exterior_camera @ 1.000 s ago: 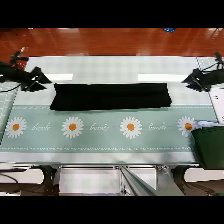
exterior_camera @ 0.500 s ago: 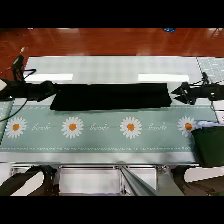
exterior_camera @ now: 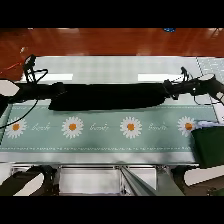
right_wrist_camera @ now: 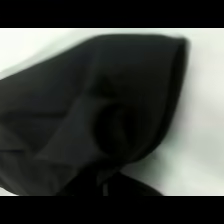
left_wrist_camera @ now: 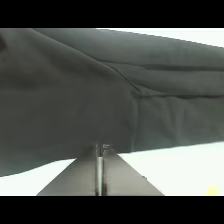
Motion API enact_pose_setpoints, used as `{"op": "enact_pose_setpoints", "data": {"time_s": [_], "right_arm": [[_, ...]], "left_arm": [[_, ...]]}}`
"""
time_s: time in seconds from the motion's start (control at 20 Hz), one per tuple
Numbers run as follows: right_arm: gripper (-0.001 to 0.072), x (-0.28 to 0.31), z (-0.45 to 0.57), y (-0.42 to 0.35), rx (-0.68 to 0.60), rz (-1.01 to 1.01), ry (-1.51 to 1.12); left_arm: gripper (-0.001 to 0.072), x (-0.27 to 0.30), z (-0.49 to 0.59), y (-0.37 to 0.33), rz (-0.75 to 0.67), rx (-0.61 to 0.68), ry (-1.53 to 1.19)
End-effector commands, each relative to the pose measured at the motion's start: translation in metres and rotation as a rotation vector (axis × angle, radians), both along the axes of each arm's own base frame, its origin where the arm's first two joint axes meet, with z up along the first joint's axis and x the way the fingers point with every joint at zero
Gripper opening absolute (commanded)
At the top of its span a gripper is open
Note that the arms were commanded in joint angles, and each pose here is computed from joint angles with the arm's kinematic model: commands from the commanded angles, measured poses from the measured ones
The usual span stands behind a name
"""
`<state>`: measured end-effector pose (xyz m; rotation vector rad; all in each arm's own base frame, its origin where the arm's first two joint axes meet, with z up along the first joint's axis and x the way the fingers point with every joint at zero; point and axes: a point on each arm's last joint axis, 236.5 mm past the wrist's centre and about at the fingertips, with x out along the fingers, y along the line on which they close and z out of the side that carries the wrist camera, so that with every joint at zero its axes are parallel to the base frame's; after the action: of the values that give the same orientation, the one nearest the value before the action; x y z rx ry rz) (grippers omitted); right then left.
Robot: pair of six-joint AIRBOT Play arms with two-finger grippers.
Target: Fold the shirts.
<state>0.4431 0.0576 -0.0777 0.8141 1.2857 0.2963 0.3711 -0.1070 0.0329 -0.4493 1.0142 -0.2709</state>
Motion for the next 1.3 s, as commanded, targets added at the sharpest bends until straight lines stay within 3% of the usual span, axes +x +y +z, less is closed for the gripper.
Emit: {"op": "enact_pose_setpoints", "data": {"time_s": [0.0,0.1,0.25,0.5,0.85,1.05,1.15,1.25], "right_arm": [[0.0021,-0.017,0.041,-0.014,-0.162,0.096,-0.058],[0.0022,-0.043,0.078,-0.023,-0.262,0.135,-0.114],[0.0022,-0.086,0.134,-0.015,-0.313,0.119,-0.249],[0.0022,-0.168,0.189,0.022,-0.237,0.1,-0.363],[0.0021,-0.205,0.227,0.034,-0.222,0.039,-0.453],[0.0022,-0.203,0.227,0.034,-0.218,0.029,-0.454],[0.0022,-0.203,0.231,0.038,-0.195,0.032,-0.461],[0.0021,-0.2,0.233,0.042,-0.168,0.028,-0.464]], "left_arm": [[0.0021,-0.005,0.005,-0.021,-0.034,-0.06,0.008],[0.0021,-0.009,0.002,-0.044,-0.076,-0.089,0.026],[0.0021,-0.016,-0.02,-0.102,-0.217,-0.087,0.095],[0.0021,-0.024,-0.042,-0.236,-0.479,-0.084,0.165],[0.0021,-0.111,-0.091,-0.377,-0.766,-0.063,0.412],[0.0021,-0.137,-0.088,-0.402,-0.879,-0.063,0.387],[0.0021,-0.11,-0.082,-0.372,-0.875,0.02,0.356],[0.0021,-0.061,-0.063,-0.32,-0.778,0.127,0.308]]}}
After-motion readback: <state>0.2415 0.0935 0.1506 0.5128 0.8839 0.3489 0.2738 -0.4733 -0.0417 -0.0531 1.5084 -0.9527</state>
